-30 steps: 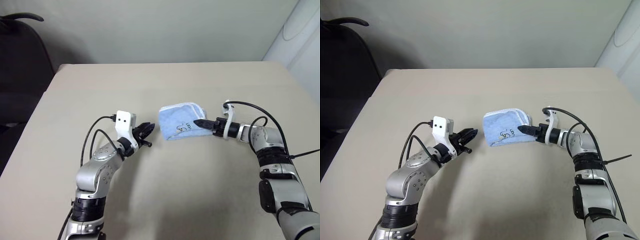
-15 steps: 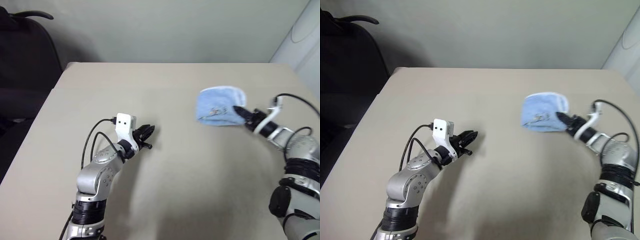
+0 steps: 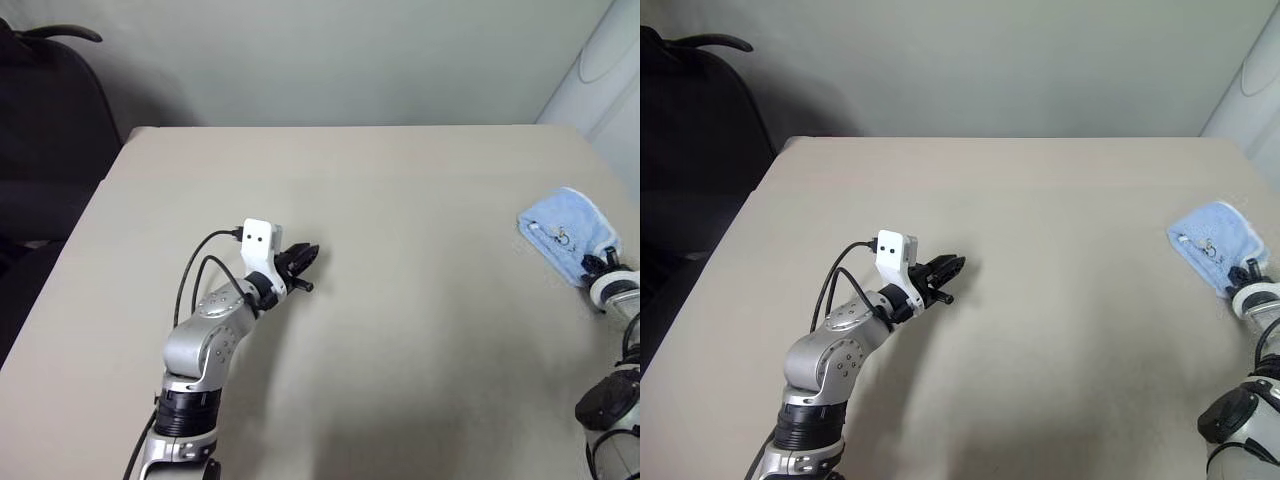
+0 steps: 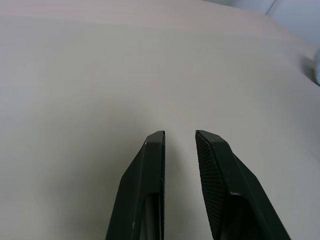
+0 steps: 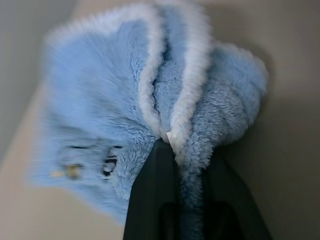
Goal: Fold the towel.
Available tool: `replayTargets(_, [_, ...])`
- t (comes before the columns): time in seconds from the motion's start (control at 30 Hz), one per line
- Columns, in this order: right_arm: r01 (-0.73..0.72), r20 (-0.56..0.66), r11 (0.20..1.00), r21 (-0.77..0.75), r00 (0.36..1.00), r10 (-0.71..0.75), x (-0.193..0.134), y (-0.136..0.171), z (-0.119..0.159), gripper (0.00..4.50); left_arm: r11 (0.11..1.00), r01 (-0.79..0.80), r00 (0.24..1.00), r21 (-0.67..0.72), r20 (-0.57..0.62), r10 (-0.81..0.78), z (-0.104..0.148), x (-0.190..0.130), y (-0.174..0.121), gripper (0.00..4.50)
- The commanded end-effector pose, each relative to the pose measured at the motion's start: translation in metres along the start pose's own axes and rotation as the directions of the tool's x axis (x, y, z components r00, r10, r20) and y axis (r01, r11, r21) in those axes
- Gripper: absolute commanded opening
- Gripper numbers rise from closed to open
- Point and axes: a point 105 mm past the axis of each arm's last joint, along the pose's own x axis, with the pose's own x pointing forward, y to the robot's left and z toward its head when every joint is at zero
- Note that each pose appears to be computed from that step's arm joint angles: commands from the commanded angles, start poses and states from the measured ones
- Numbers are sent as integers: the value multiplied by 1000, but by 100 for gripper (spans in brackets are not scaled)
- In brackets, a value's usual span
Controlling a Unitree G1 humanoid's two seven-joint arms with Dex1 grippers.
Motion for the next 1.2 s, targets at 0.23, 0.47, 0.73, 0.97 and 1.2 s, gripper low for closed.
replayTargets(0.23, [-1,90,996,-85,996,9,-7,4,23,382,1000,-5,1000,-2,11,5,1,-4,-2,106])
replayTargets(0.47, [-89,122,975,-205,986,115,-33,9,33,448,1000,-4,1000,-16,-4,4,-6,-1,-1,106])
replayTargets(0.73, [-128,267,969,-210,946,182,-60,7,64,448,998,-62,998,7,27,62,3,4,14,106])
replayTargets(0.97, [-521,-71,571,-635,775,628,-84,122,2,448,917,-288,958,275,82,276,19,-20,81,106])
replayTargets(1.2, [-735,-495,133,-665,567,658,-84,174,-119,448,906,-338,936,254,191,295,36,-45,105,106])
